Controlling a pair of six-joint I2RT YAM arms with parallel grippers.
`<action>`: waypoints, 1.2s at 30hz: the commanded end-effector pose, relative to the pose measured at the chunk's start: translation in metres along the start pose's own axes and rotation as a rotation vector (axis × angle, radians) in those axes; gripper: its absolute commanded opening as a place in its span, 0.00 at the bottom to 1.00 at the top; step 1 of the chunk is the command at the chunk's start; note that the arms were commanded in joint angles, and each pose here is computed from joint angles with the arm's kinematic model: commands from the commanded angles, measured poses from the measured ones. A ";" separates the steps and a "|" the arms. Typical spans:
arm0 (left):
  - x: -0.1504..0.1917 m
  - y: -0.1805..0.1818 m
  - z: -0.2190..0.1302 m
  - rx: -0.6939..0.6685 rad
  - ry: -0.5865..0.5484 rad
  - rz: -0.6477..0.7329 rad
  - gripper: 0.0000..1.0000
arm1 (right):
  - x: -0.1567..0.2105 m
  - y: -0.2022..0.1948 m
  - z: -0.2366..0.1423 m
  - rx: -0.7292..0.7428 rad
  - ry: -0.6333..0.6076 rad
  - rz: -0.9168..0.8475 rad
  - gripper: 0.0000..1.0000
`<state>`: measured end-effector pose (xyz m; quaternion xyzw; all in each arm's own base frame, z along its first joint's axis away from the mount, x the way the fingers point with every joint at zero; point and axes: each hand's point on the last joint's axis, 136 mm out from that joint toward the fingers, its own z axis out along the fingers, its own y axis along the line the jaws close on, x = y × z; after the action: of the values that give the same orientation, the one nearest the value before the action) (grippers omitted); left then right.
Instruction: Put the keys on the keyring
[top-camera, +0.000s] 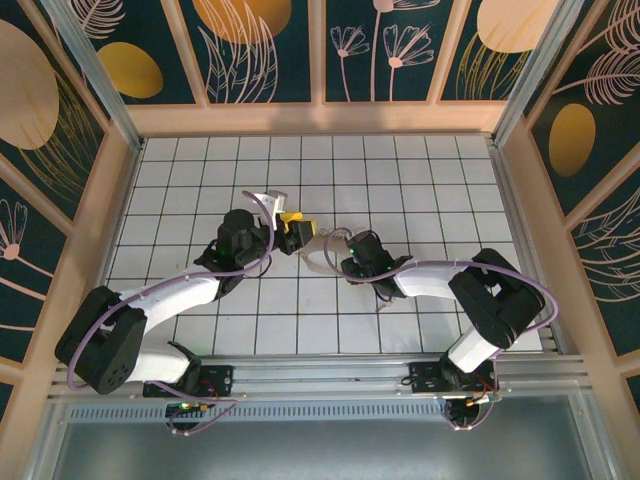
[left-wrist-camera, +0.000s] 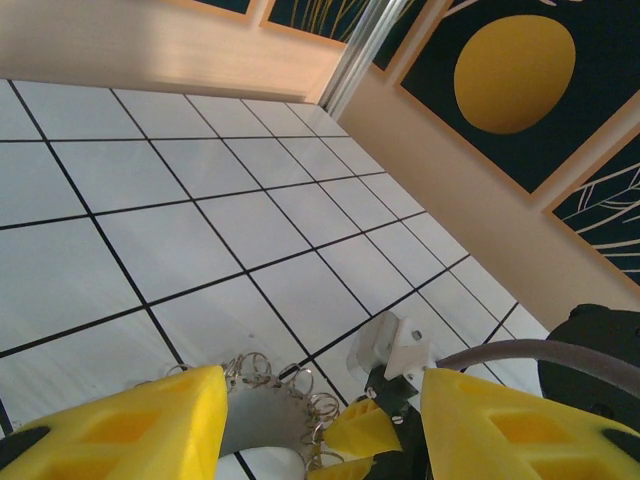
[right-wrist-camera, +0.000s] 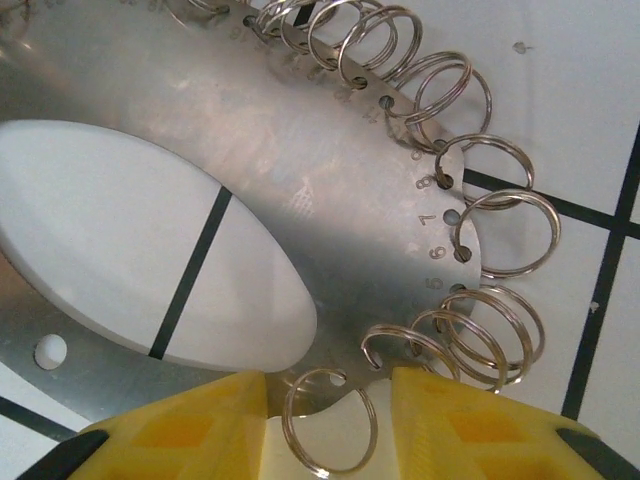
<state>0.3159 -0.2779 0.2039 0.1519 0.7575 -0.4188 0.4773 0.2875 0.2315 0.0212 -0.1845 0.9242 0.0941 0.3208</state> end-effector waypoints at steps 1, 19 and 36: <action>-0.021 -0.010 0.001 0.042 -0.055 0.020 0.54 | -0.008 -0.007 -0.001 0.071 -0.013 -0.036 0.38; -0.021 -0.011 0.002 0.049 -0.055 0.018 0.55 | -0.006 -0.008 0.001 0.102 -0.010 -0.064 0.22; -0.021 -0.012 0.003 0.058 -0.052 0.017 0.55 | -0.017 0.000 -0.007 0.059 -0.031 -0.060 0.00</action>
<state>0.3163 -0.2813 0.2111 0.1578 0.7479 -0.4273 0.4828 0.2939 0.2263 0.0245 -0.1978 0.9189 0.0482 0.3378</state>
